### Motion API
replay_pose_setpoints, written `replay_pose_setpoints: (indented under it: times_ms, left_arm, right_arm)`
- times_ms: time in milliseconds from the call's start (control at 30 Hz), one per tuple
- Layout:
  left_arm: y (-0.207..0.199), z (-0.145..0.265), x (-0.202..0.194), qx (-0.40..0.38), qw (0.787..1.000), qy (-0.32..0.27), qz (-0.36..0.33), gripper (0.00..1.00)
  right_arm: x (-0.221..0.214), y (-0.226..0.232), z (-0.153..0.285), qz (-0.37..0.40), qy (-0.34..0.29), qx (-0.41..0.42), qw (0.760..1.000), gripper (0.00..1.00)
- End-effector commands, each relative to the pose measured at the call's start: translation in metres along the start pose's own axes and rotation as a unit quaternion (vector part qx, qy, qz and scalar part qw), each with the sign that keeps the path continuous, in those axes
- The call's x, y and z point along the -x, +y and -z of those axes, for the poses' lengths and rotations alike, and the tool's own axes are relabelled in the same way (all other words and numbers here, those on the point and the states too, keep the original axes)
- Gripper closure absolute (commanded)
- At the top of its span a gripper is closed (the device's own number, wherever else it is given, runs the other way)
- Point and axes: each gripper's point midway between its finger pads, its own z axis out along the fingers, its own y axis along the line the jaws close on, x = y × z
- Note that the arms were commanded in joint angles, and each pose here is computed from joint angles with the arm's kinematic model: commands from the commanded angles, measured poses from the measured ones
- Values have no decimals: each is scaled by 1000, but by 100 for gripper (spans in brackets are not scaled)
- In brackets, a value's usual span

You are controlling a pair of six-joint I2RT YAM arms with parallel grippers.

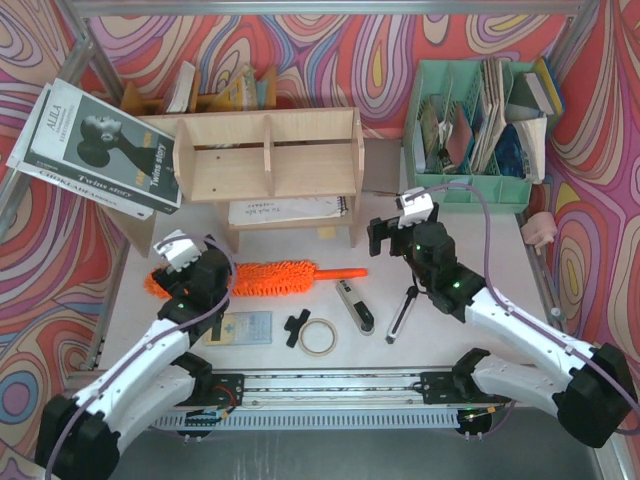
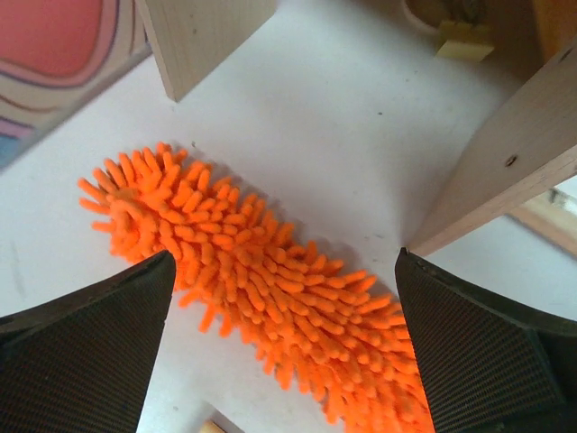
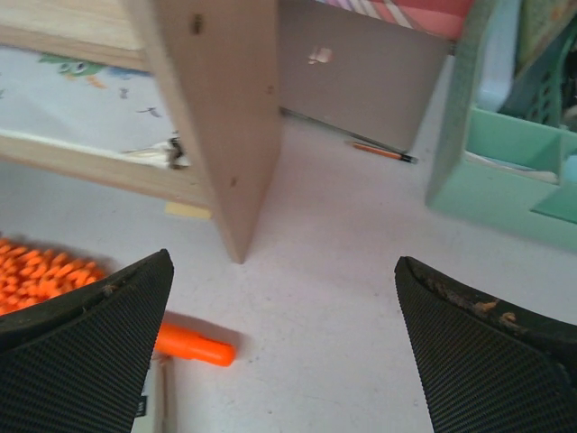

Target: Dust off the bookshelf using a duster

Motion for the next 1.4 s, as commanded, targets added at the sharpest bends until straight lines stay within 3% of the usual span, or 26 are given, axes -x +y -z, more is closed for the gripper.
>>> replay_pose_setpoints:
  times_ms: [0, 133, 467, 733, 1000, 1100, 1200, 1267, 1367]
  left_arm:
    - [-4, -13, 24, 21, 993, -61, -104, 1]
    - [-5, -23, 19, 2, 987, -96, -132, 1]
    - [16, -60, -14, -48, 984, -67, -157, 2]
    - [-3, -78, -18, -97, 979, -67, -167, 2]
    - [-42, -84, -36, -216, 958, -40, -185, 1]
    - [-40, -91, -36, -209, 961, -85, -157, 1]
    - [-39, -103, -41, -195, 965, -89, -150, 1]
    - [-36, -107, -49, -191, 968, -47, -156, 2]
    - [-36, -118, -47, -183, 972, -32, -147, 1]
  right_arm:
    - [5, -25, -4, -33, 0, -36, 999, 1]
    - [-2, -53, -10, -48, 15, -76, 996, 1]
    - [-38, -101, -27, -67, 26, -156, 985, 1]
    - [-78, -133, -50, -65, 40, -210, 975, 1]
    - [-102, -152, -65, -24, 14, -212, 977, 1]
    - [-94, -150, -67, -26, -13, -180, 983, 1]
    - [-93, -155, -68, -18, -14, -171, 985, 1]
    - [-92, -158, -69, -13, -16, -163, 986, 1]
    - [-98, -167, -70, -2, -3, -170, 986, 1]
